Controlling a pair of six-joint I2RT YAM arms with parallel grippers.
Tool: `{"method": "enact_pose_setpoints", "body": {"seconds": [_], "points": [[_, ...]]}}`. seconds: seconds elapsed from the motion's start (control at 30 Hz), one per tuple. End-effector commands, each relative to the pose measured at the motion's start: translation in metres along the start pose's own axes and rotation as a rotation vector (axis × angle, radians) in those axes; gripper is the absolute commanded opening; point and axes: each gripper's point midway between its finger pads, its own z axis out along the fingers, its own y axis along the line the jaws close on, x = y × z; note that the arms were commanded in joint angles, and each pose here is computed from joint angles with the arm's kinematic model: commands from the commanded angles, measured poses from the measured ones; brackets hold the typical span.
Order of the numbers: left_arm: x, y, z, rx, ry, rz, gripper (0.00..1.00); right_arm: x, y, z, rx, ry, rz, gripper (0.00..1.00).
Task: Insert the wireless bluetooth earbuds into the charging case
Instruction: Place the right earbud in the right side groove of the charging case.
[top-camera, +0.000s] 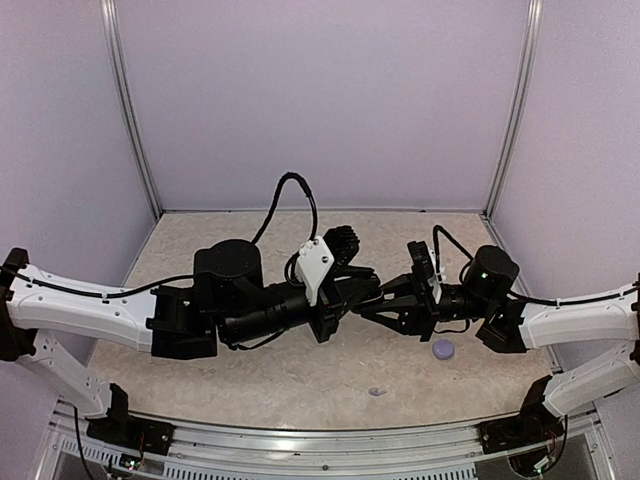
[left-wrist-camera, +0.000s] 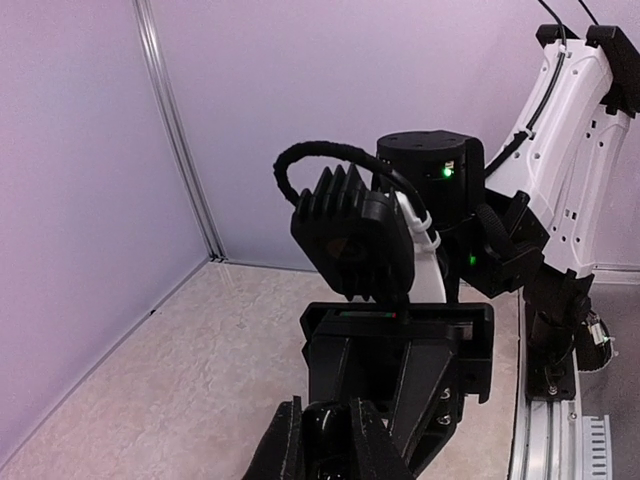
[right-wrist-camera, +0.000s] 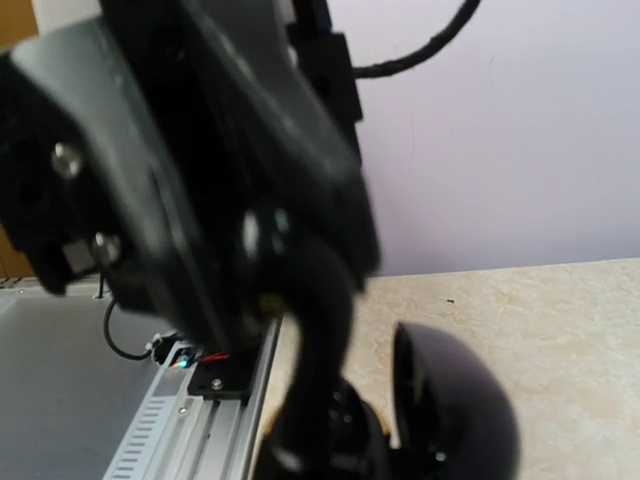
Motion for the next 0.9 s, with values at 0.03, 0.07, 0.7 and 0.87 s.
{"method": "enact_pose_setpoints", "body": {"seconds": [0.03, 0.07, 0.7, 0.87], "points": [[0.0, -0.001, 0.008, -0.014, 0.008, 0.008, 0.02, -0.01, 0.002, 0.002, -0.005, -0.025, -0.01, 0.0], [0.002, -0.002, 0.009, -0.011, 0.013, 0.011, 0.02, -0.01, 0.003, 0.001, -0.005, -0.026, -0.011, 0.0], [0.024, -0.002, 0.013, -0.022, 0.096, 0.033, 0.02, -0.015, 0.006, 0.0, -0.008, -0.03, -0.036, 0.0], [0.035, -0.006, 0.016, 0.0, 0.154, 0.045, 0.03, -0.016, 0.005, -0.001, -0.002, -0.031, -0.039, 0.0]]}}
